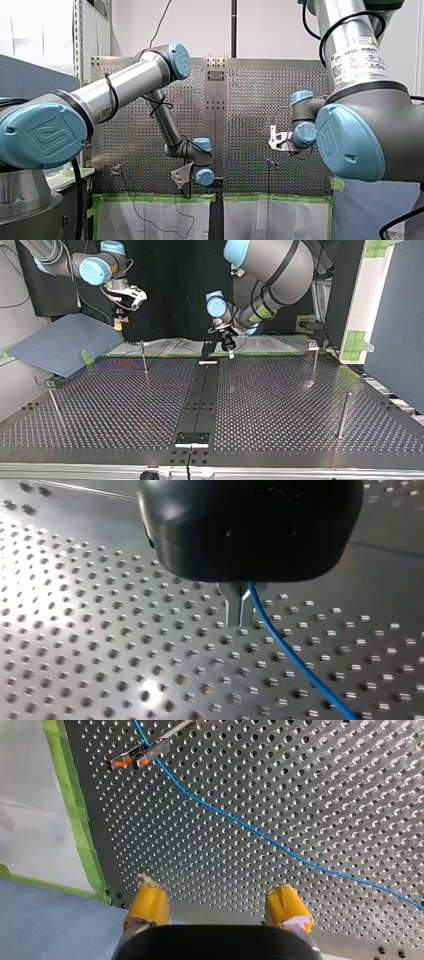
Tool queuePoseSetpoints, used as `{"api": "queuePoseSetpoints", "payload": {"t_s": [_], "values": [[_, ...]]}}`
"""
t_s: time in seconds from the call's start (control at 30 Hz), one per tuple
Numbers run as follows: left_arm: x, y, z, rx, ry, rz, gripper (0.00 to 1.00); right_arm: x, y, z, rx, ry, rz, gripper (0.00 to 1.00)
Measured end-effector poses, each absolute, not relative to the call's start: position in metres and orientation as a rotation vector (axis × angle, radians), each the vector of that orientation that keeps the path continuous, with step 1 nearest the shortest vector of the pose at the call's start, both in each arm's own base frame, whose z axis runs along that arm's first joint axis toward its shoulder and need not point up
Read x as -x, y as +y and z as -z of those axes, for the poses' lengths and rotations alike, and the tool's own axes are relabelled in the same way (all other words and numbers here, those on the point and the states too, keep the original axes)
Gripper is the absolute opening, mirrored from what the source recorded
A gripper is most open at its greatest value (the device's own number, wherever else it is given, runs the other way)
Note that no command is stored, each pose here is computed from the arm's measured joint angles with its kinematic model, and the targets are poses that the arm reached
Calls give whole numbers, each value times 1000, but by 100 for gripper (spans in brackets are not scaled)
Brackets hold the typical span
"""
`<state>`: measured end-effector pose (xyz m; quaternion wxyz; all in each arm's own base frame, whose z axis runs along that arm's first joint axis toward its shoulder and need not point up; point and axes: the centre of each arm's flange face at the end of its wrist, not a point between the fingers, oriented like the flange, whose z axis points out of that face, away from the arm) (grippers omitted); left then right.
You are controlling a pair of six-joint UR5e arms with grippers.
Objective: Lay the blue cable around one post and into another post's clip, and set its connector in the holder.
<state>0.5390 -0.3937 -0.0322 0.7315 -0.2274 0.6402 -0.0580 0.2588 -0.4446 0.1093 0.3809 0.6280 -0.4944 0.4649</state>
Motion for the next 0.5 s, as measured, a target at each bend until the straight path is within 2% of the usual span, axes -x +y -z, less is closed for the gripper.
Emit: {"api": "queuePoseSetpoints", "payload": {"t_s": [0.5], "values": [[-528,-374,-20,540,1311,133,2,-258,-445,-109,-1601,-1265,-1186,98]]}}
